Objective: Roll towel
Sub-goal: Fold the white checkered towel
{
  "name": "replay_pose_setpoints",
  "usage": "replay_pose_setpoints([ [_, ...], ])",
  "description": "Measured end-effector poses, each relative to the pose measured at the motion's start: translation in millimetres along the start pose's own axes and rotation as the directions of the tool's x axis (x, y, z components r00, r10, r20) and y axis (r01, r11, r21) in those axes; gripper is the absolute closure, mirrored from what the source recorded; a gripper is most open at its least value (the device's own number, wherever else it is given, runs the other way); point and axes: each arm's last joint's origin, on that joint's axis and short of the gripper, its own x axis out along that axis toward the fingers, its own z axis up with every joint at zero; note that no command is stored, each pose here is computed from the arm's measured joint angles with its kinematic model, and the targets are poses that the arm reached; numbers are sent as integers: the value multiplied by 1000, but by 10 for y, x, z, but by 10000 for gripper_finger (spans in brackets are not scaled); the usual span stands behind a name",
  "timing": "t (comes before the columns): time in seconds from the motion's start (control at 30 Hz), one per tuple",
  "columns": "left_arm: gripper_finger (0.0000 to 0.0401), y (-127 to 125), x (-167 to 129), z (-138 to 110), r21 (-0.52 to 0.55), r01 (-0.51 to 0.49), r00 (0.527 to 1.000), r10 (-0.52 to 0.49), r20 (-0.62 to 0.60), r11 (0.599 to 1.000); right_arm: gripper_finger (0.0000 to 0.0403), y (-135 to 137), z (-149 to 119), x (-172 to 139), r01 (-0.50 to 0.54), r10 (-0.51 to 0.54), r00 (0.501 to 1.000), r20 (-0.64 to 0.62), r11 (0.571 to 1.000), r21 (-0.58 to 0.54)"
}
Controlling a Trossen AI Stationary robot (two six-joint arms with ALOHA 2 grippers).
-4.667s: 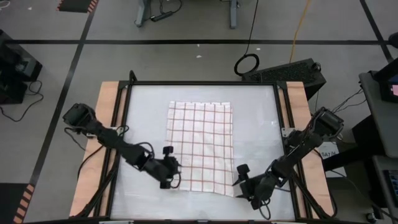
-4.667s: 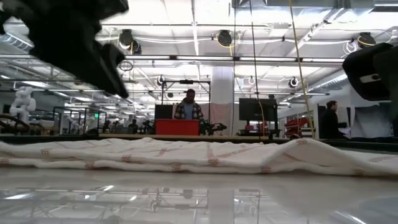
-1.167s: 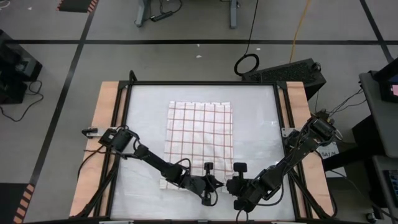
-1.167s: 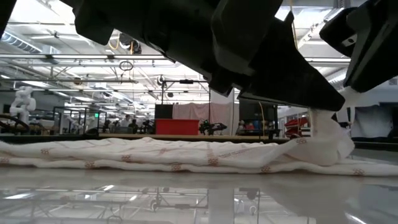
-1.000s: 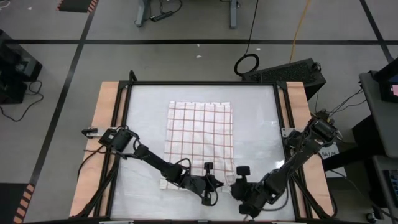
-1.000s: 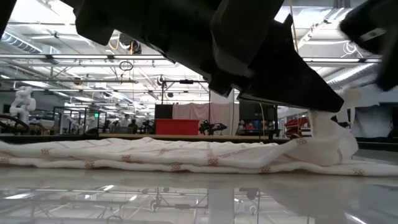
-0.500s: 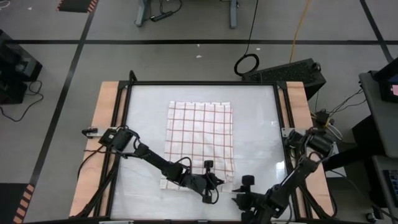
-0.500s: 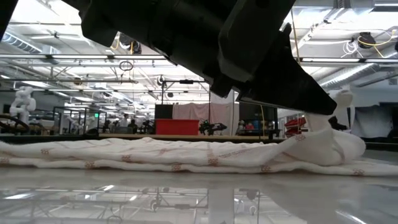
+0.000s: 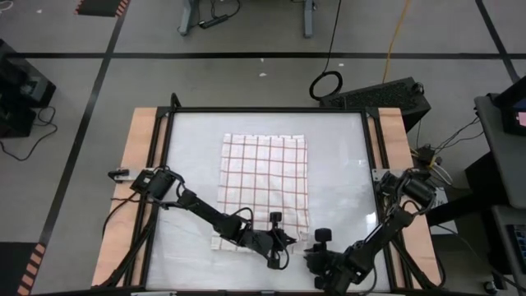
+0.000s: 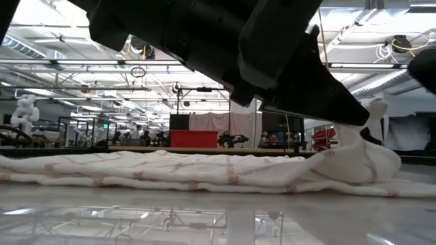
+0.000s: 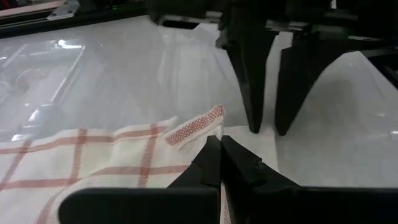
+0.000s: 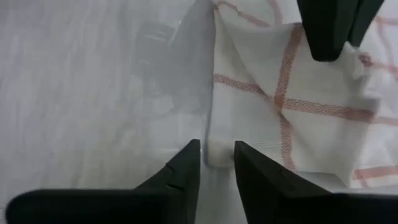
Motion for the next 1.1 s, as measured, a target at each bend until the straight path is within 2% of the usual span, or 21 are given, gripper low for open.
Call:
replay_pose_setpoints([
  [0.1, 397, 1, 0, 2, 0, 5, 1000, -5, 0, 1000, 345, -49, 21, 58, -35, 36, 998, -45, 999, 26],
  [0.23, 397, 1, 0, 2, 0, 6, 1000, -6, 0, 1000, 393, -52, 27, 68, -40, 40, 998, -46, 999, 7],
  [0.47, 397, -1, 0, 15, -5, 10, 1000, -10, 13, 1000, 399, -112, 77, -24, -21, 21, 1000, -13, 1000, 18],
  [0.63, 397, -15, -3, 57, -17, 73, 996, -72, 48, 997, 399, -162, 165, -124, 6, -6, 998, 57, 1000, -3],
  [0.77, 397, 22, 7, 20, -10, 28, 1000, -28, 11, 1000, 399, -165, 174, -132, 17, -14, 997, 70, 999, -52],
  [0.97, 397, 116, 41, 15, -41, 12, 1000, -12, -2, 999, 399, -162, 178, -137, 20, -13, 997, 76, 996, -90],
  [1.1, 397, 144, 57, 14, -45, 69, 998, -69, -9, 997, 399, -165, 186, -143, 41, -31, 995, 94, 994, -101],
])
